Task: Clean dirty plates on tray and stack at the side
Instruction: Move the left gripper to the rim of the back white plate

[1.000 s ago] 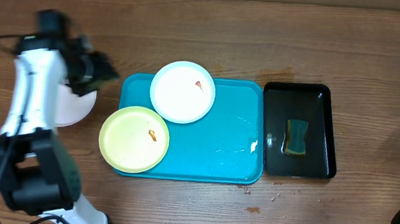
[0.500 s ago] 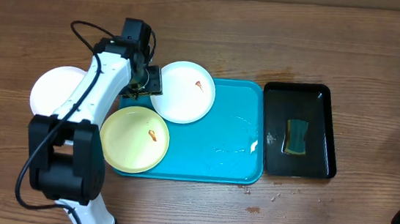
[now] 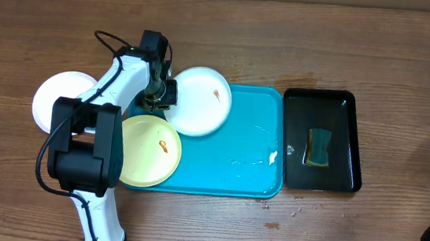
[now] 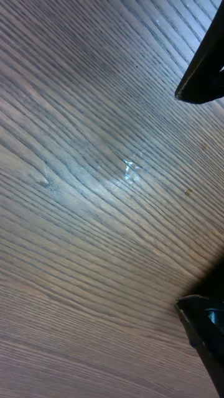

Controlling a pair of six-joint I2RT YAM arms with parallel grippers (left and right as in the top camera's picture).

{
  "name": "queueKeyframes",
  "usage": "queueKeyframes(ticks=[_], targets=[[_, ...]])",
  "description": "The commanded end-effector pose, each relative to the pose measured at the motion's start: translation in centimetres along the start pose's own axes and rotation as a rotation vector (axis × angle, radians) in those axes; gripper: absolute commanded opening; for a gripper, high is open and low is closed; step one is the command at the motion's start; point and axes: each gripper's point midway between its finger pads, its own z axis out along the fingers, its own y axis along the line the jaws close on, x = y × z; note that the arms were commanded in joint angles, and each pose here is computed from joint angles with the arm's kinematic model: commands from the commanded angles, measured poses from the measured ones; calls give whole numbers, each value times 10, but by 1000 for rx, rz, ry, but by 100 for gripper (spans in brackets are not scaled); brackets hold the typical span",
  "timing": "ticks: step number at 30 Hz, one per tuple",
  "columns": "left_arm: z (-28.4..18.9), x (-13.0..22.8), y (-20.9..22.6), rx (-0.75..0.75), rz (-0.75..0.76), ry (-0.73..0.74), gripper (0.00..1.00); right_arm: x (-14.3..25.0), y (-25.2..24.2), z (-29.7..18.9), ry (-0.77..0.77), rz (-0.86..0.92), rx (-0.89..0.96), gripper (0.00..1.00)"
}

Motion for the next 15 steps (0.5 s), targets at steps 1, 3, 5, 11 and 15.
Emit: queueKeyframes(ticks=[1,3,5,11,15], targets=[[-9,-5,-6,13,50,-8,4,-11,8,-15,-48,-12,-23,100],[-14,-3,-14,33,93,3,4,-11,8,-15,-48,-12,-23,100],[-17,2,-26,66,138,22,4,-11,8,-15,-48,-12,-23,100],[-15,22,-61,94,223,70,4,-11,8,-15,-48,-12,-23,100],[-13,39,-82,88,249,105,4,-11,8,-15,-48,-12,-23,100]])
